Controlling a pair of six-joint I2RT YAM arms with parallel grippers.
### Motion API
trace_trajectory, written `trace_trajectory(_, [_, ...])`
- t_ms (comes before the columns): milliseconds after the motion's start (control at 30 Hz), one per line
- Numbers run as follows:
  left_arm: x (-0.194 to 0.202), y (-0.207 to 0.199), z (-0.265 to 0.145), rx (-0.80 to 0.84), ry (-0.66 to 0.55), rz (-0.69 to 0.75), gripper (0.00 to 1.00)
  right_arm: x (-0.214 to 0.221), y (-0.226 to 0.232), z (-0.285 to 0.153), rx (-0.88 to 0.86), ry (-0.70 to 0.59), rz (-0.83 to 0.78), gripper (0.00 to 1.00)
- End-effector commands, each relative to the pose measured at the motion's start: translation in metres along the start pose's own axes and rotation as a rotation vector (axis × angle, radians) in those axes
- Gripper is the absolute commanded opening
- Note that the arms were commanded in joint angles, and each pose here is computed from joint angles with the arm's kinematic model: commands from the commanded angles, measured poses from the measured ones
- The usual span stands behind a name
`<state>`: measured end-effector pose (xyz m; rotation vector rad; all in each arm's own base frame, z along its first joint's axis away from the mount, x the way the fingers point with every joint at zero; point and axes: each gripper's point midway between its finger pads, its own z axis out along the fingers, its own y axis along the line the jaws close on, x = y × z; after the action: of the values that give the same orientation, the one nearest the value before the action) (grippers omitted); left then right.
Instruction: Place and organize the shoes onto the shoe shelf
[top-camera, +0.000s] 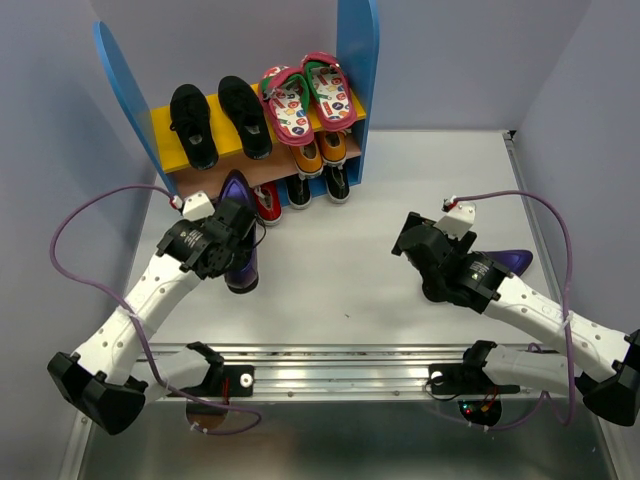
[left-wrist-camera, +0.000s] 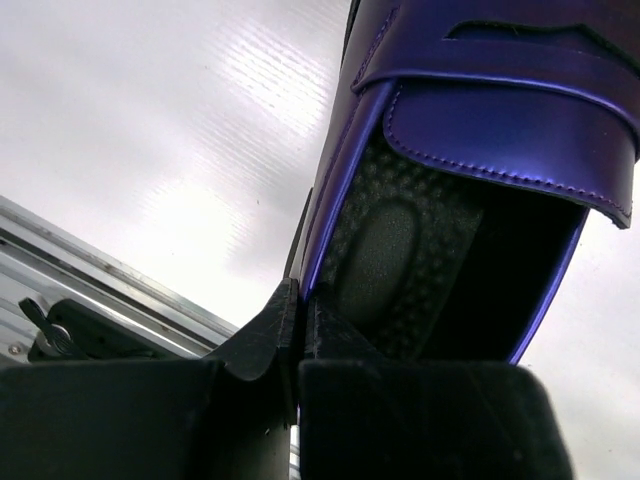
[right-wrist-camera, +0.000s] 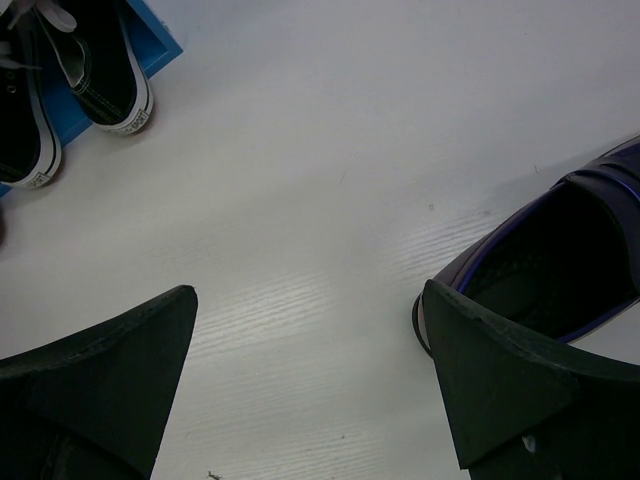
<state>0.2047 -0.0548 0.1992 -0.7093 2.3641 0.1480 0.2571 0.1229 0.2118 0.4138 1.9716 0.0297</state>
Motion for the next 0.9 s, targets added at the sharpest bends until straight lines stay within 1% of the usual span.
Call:
trace_trajectory(0, [-0.049,-0.014,-0.013,0.052,-0.145,-0.04,0.0,-0.021,0.006,-0.006,-0.015,-0.049,0.051,1.0])
trace_trajectory(233, [-0.076,-0.016,-0.01,0.036,-0.194,-0.042,0.0,-0.02,0.005,-0.007,-0.019,-0.046,0.052,1.0])
trace_trajectory(400, [-0.1,-0.009,-0.003,0.002,-0.229,-0.044,0.0,-0.022,0.004,-0.008,-0.02,-0.051,0.052,1.0])
trace_trajectory(467, [-0.108,-0.013,-0.003,0.014,-0.245,-0.041,0.0,-0.022,0.003,-0.008,-0.022,-0.052,0.056,1.0])
trace_trajectory(633, [-0.116,-0.019,0.007,0.009,-0.245,-0.036,0.0,-0.023,0.0,-0.009,-0.021,-0.058,0.057,1.0])
trace_trajectory(867, [-0.138,-0.024,0.007,0.032,-0.282,-0.069,0.0,-0.025,-0.003,-0.011,-0.024,-0.064,0.061,1.0])
